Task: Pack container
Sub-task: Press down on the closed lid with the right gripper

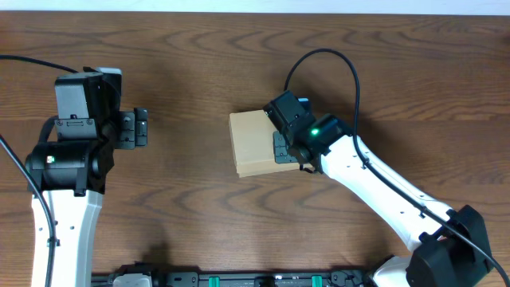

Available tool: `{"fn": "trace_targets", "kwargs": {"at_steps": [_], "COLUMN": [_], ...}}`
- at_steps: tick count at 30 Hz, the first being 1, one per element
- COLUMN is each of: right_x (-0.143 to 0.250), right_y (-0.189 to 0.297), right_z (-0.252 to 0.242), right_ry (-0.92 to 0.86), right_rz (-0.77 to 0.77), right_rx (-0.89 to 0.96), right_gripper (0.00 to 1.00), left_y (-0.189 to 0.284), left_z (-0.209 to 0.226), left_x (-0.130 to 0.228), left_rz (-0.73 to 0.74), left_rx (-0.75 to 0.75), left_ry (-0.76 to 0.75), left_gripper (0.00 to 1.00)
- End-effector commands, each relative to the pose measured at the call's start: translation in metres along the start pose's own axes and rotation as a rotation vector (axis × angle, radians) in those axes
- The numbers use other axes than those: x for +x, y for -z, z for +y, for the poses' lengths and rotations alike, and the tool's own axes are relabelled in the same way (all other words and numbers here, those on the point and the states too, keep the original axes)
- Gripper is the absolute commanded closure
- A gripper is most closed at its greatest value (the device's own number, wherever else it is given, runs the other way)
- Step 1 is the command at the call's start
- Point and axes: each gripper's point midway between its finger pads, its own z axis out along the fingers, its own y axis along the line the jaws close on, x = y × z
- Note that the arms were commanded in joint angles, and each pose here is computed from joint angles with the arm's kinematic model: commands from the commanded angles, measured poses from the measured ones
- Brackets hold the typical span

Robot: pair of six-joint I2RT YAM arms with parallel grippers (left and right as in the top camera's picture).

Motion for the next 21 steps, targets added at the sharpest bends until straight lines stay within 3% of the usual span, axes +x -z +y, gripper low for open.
{"fn": "trace_targets", "kwargs": {"at_steps": [1,8,21], "right_x": [0.013,0.025,-0.028], "right_y": [-0.01,-0.025,0.014], "right_z": [-0.005,-0.007,0.022], "right_ry": [-0.01,-0.007,0.103], "right_rz": [0.024,0.037,-0.091], "right_rx": [0.012,0.006,-0.106], "right_gripper": [0.99,0.99,0.97], "left_y": [0.001,0.001,0.001], "left_z": [0.003,0.003,-0.002], "left_x": [-0.004,-0.004,-0.004], "left_rz": [-0.006,-0.005,-0.007], "left_rx": [-0.004,-0.004,0.022], "left_ry": [0.018,0.018,0.017], "left_gripper": [0.05,0.05,0.05]}}
